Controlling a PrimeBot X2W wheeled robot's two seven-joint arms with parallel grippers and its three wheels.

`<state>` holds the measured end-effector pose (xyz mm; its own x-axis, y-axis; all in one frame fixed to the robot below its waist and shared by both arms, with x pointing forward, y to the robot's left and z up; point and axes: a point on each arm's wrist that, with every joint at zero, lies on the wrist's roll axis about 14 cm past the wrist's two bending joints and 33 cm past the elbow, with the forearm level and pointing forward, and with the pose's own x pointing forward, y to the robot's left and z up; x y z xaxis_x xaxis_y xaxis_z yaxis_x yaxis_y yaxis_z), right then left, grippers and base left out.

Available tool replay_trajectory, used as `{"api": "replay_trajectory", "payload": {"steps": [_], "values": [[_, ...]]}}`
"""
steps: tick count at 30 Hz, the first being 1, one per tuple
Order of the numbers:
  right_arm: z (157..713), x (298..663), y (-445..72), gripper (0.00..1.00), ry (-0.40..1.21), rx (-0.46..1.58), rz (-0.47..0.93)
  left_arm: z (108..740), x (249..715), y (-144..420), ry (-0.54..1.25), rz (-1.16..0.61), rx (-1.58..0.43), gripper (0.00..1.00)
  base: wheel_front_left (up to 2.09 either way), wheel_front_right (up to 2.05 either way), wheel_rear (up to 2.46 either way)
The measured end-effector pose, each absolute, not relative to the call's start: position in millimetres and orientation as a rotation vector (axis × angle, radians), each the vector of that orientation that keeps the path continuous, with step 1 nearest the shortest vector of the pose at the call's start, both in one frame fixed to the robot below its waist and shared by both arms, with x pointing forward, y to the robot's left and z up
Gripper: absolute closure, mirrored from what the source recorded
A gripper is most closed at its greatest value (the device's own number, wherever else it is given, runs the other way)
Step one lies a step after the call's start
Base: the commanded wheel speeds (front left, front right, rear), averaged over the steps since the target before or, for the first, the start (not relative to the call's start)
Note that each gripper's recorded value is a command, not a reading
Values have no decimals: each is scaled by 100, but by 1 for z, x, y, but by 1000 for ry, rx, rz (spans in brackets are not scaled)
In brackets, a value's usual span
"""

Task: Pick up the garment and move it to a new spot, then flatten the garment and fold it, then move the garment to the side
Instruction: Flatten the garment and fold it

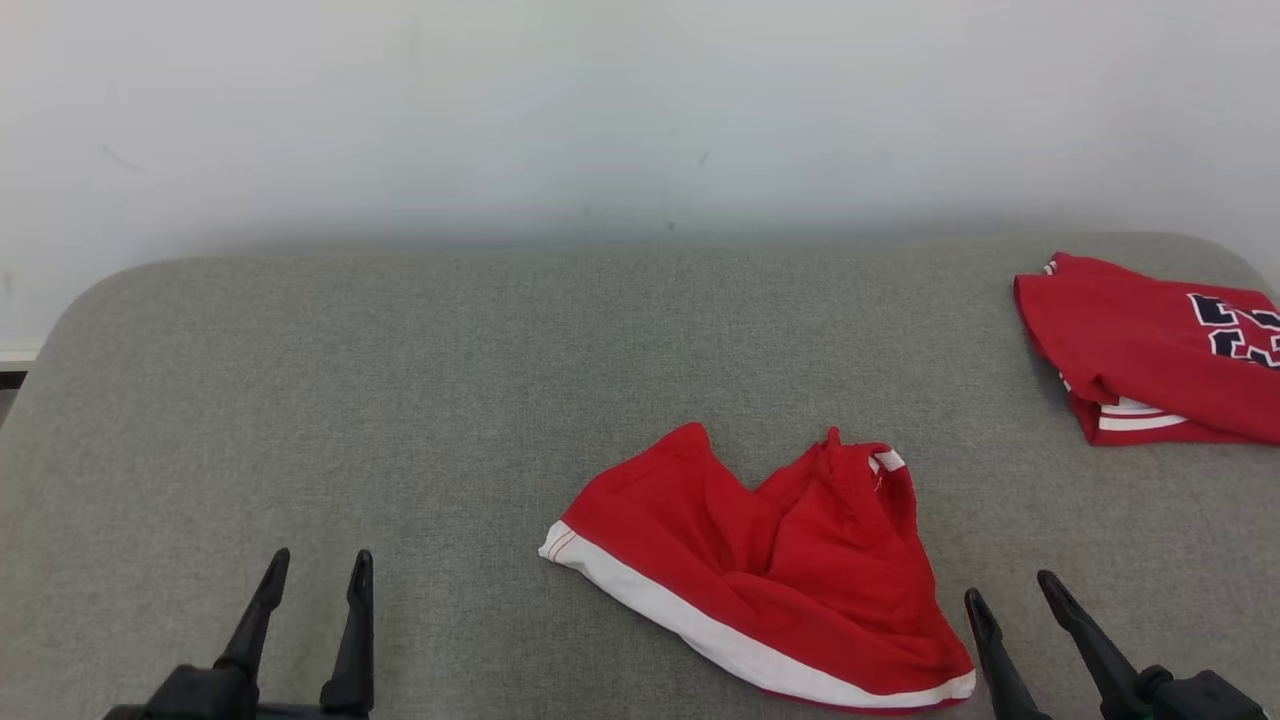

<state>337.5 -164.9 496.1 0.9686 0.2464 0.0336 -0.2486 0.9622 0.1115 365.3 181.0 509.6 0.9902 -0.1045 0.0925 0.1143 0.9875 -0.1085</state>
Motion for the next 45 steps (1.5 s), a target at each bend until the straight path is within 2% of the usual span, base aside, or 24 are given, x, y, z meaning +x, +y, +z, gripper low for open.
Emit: {"api": "replay_trajectory", "payload": {"steps": [7,15,24,34,45], "values": [[469,331,-180,0,94,11,311,520,394,155,-89,-289,-57,0,0,0,0],[441,325,-178,0,214,-1,382,495,411,111,45,-520,-40,0,0,0,0],[411,318,-168,0,350,13,463,450,406,73,216,-726,15,0,0,0,0],[393,317,-164,0,434,31,499,431,410,61,280,-792,48,0,0,0,0],[394,324,-161,0,443,40,514,418,428,56,339,-796,48,0,0,0,0]]}}
